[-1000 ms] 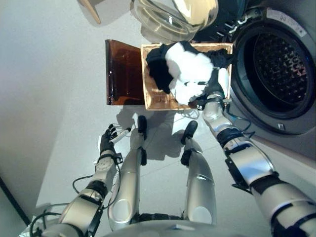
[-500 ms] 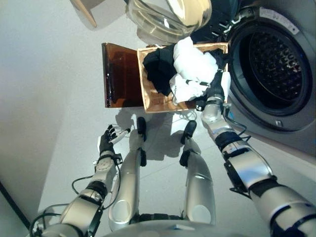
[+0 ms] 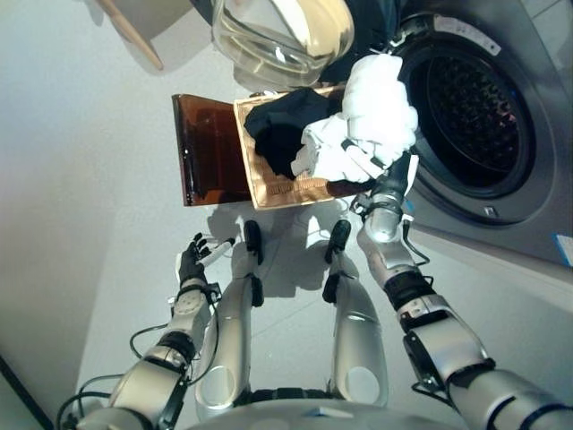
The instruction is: Pick up the clothes and place them into the washing machine
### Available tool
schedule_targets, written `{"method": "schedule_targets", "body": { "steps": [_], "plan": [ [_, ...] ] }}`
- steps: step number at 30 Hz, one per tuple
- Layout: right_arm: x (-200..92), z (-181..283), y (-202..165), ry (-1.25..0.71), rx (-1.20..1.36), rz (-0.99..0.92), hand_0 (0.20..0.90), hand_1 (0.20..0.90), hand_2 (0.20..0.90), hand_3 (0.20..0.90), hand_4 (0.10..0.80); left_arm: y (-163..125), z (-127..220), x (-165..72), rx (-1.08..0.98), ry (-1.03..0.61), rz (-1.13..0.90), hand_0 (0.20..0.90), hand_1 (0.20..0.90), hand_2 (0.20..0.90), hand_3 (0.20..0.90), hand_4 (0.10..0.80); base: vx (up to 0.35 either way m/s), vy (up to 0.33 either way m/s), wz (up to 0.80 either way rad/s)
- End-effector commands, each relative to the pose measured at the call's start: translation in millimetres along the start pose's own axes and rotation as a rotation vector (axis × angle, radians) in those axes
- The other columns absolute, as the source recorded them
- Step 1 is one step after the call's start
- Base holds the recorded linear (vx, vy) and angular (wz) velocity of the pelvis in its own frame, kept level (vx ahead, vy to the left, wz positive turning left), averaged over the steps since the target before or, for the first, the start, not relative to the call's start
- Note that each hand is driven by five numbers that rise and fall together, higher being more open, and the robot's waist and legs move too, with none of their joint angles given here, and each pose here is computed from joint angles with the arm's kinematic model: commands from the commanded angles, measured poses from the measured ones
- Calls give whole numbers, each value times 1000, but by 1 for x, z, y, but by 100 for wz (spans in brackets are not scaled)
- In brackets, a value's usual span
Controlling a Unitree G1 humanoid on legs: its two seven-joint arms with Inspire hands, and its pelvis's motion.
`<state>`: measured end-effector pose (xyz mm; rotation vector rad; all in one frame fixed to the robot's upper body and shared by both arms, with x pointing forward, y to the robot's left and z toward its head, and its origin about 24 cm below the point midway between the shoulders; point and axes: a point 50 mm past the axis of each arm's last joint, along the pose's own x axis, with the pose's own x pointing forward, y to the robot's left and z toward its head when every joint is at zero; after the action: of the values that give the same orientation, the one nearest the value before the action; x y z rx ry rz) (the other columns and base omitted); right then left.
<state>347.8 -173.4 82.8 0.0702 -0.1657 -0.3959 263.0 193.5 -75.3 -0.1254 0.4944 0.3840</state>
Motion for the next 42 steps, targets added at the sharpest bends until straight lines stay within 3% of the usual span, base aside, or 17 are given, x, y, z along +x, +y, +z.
{"method": "schedule_targets", "body": {
  "steps": [1,10,42],
  "plan": [
    [-9,39,1,-263,91,100,200,200,200,200,300,22,-30,-11,20,68,75,900,900,900,900,800,0,0,0],
    [-19,30,-3,-191,274,94,200,200,200,200,300,26,-34,-13,15,84,91,900,900,900,900,800,21,10,-5],
    [47,66,-22,-121,1013,-157,200,200,200,200,300,21,-39,-16,-41,115,20,900,900,900,900,800,0,0,0]
  ]
}}
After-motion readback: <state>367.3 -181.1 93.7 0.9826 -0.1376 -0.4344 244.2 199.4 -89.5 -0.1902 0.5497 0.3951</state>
